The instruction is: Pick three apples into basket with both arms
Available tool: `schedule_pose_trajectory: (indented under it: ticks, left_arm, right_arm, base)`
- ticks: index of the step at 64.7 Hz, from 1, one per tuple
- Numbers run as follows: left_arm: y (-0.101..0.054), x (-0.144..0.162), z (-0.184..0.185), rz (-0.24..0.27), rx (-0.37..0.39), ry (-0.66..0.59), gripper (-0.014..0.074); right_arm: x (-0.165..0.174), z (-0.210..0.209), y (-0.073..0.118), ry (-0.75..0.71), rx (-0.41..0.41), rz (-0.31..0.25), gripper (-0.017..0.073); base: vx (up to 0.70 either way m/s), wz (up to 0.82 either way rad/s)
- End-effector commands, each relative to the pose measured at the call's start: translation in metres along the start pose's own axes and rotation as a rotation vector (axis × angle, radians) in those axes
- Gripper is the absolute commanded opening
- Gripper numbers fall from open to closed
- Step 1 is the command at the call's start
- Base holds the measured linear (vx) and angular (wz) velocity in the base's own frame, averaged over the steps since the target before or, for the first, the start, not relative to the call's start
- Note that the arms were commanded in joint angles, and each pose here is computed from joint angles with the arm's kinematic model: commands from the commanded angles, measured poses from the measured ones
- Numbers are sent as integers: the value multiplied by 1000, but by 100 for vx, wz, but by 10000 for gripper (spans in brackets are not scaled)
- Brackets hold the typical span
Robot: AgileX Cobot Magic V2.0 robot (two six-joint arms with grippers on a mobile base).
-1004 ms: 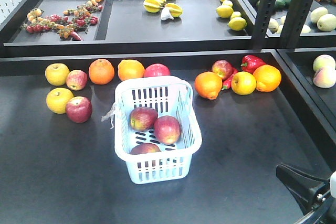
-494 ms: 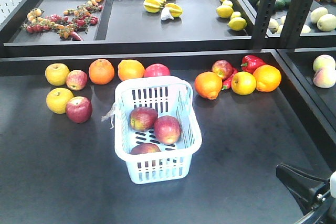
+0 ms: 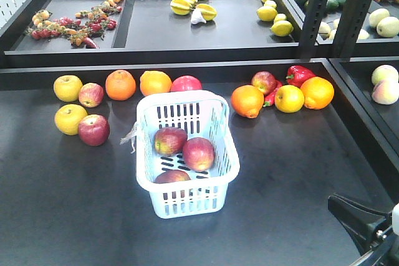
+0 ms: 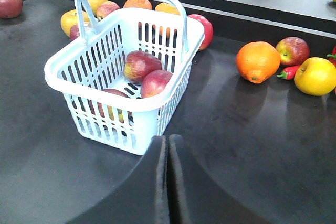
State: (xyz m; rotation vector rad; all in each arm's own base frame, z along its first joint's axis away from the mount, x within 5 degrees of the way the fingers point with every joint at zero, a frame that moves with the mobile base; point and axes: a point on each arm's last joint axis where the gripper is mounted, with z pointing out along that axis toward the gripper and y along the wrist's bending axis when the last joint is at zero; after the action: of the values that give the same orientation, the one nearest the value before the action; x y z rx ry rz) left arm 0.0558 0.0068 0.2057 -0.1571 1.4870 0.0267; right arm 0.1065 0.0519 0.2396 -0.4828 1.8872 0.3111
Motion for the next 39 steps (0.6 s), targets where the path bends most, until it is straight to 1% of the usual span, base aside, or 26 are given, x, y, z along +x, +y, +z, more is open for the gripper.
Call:
schedule_pose_trajectory:
  ticks: [1,4,9,14,19,21,22,26,27,29,31,32,36,37,38,39]
  left_arm:
    - [0,1,-1,-19,9,-61,-6]
    - [0,1,-1,-19,9,-61,-6]
    - [0,1,-1,-19,9,-61,-6]
    - [0,1,-1,-19,9,-61,-6]
    - [0,1,-1,-19,9,-61,-6]
    - [0,1,-1,-19,9,-61,-6]
    - [0,1,-1,-19,9,-61,-6]
    - [0,1,-1,-19,9,-61,-6]
    - [0,1,-1,-19,9,-61,-6]
    - [0,1,-1,-19,9,-61,-6]
    - [0,1,-1,-19,9,-61,-6]
    - [0,1,-1,-19,9,-61,-6]
    - [0,1,-1,-19,9,-61,-6]
    - [0,1,-1,-19,9,-61,-6]
    - [0,1,-1,-19,9,-61,-6]
    - [0,1,-1,-19,9,-61,-6]
  right_arm:
    - [-13,-2,-4,-70,43,-4,-5]
    - [-13,-2,-4,-71,44,-9,-5]
    - [-14,-5,-4,-84,49,-47,-5]
    - [-14,-10,-3,-98,43,-33,-5]
    - [-10,-13,-4,-114,60,-31,-5]
    - [-6,-14,-4,-119,66,-12,-5]
    - [-2,-14,-5,-121,75,-18,-5]
    - [14,-15,-6,-131,98,28,-5]
    - [18,-15,-6,-134,100,50,-5]
    - [28,-14,-7,-131,107,60,-5]
    - [37,-15,-7,-149,113,96,-5]
    - [41,-15,-7,-155,115,90,-5]
    - [54,-18,-6,-194,116,102,-5]
    - [57,-18,-5,-208,115,94,-5]
    - [59,-19,-5,-218,114,105,-5]
    - [61,-20,-5,-230,114,105,-5]
  base:
    - [0,0]
    - [0,0]
    - [0,0]
    - [0,0]
    - [0,0]
    - [0,0]
    - [0,0]
    - [0,0]
    - [0,0]
    - [0,0]
    - [0,0]
    - [0,0]
    - [0,0]
    - [0,0]
    - [0,0]
    - [0,0]
